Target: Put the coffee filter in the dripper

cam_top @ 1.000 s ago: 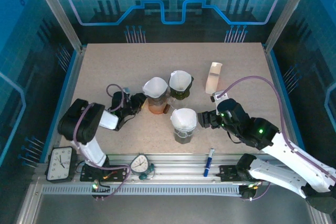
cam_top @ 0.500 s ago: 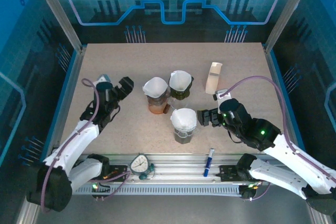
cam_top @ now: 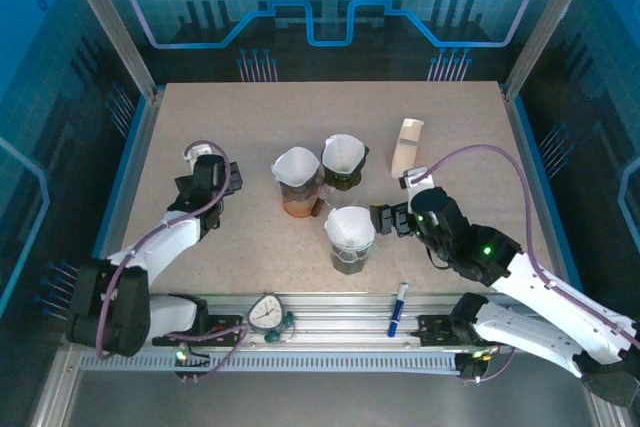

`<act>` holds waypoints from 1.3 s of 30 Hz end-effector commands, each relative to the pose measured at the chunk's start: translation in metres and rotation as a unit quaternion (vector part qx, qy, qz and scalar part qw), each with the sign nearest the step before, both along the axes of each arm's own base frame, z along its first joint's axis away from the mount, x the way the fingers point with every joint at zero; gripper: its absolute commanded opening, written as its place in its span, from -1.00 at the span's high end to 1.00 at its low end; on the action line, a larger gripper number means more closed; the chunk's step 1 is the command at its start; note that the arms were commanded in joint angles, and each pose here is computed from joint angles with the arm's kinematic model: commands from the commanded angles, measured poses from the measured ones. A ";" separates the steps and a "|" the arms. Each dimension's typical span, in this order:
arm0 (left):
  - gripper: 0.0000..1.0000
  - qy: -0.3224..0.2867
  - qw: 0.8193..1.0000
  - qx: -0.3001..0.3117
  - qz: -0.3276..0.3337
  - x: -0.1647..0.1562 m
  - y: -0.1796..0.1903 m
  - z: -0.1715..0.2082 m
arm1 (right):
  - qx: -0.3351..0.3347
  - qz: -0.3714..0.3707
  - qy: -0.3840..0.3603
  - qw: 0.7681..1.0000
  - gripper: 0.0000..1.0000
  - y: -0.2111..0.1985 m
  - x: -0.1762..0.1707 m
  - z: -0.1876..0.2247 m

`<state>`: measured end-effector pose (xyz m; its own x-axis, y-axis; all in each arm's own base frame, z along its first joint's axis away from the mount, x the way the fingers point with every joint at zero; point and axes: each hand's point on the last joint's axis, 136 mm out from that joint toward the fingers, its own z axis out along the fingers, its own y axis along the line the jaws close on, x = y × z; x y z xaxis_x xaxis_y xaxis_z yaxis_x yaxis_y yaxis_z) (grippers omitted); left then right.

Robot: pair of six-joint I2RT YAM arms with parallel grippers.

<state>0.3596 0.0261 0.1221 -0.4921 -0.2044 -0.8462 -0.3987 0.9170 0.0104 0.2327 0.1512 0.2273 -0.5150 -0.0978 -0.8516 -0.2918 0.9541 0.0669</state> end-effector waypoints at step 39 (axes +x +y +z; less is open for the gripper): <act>-0.98 -0.132 0.985 -0.001 -0.107 0.034 -0.005 -0.025 | -0.111 -0.175 -0.143 0.968 -0.99 -0.131 0.158 -0.100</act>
